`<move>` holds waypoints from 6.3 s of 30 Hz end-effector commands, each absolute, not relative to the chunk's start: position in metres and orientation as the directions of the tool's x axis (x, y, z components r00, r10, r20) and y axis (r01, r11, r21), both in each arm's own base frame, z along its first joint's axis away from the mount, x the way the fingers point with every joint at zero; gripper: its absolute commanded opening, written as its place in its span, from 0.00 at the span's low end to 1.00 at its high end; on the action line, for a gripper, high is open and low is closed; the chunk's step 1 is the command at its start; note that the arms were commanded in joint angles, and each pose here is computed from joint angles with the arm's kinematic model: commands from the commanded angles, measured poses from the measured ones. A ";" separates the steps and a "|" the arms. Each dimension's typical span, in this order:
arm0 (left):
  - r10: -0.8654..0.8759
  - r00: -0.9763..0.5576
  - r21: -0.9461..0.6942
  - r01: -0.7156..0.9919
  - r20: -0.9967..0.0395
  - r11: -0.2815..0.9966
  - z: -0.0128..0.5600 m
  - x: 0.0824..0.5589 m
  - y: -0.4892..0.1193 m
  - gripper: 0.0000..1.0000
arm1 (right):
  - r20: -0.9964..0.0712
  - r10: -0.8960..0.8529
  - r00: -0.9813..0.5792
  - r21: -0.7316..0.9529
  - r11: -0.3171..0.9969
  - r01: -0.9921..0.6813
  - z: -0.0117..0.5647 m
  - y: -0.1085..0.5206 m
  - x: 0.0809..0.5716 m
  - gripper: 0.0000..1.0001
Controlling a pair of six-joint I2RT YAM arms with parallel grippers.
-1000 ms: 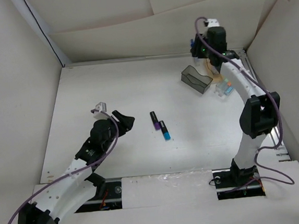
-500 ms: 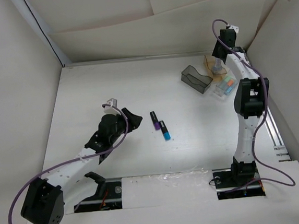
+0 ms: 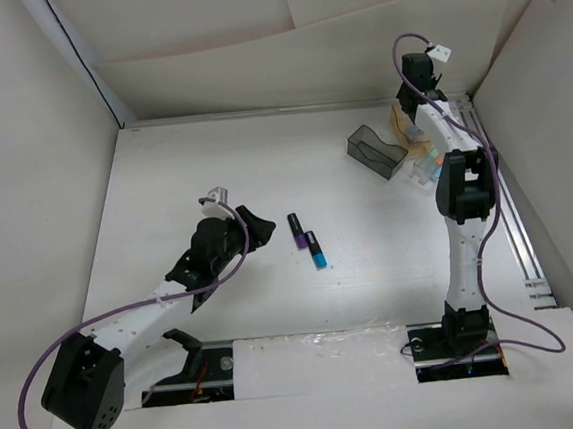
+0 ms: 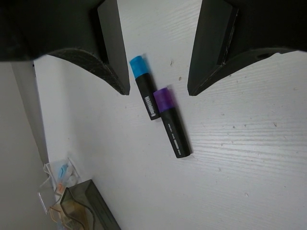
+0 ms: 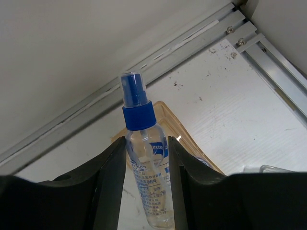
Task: Sort the stationery into containers
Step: Place the stationery in the storage box, then pick up the pen from the center of the board, then place the pen in the storage box.
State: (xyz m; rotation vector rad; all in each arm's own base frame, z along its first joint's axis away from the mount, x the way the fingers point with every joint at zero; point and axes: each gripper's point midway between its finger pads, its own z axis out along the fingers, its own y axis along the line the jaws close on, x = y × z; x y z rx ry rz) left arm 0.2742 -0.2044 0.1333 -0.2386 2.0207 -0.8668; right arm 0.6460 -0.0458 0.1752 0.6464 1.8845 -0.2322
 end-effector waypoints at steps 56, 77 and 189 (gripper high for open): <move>-0.424 -0.561 -0.567 0.101 -0.711 0.817 0.128 0.292 -0.195 0.47 | -0.937 0.348 -0.019 0.273 0.766 0.582 0.231 -0.035 0.647 0.61; -0.286 -0.614 -0.398 0.051 -0.736 0.916 0.113 0.297 -0.243 0.36 | -0.823 0.324 -0.467 0.405 0.911 -0.081 0.223 0.147 0.453 0.00; -0.464 -0.482 -0.627 0.260 -0.743 0.735 0.181 0.253 -0.230 0.46 | -0.905 -0.101 -0.413 -0.278 0.876 0.395 0.155 0.027 0.567 0.08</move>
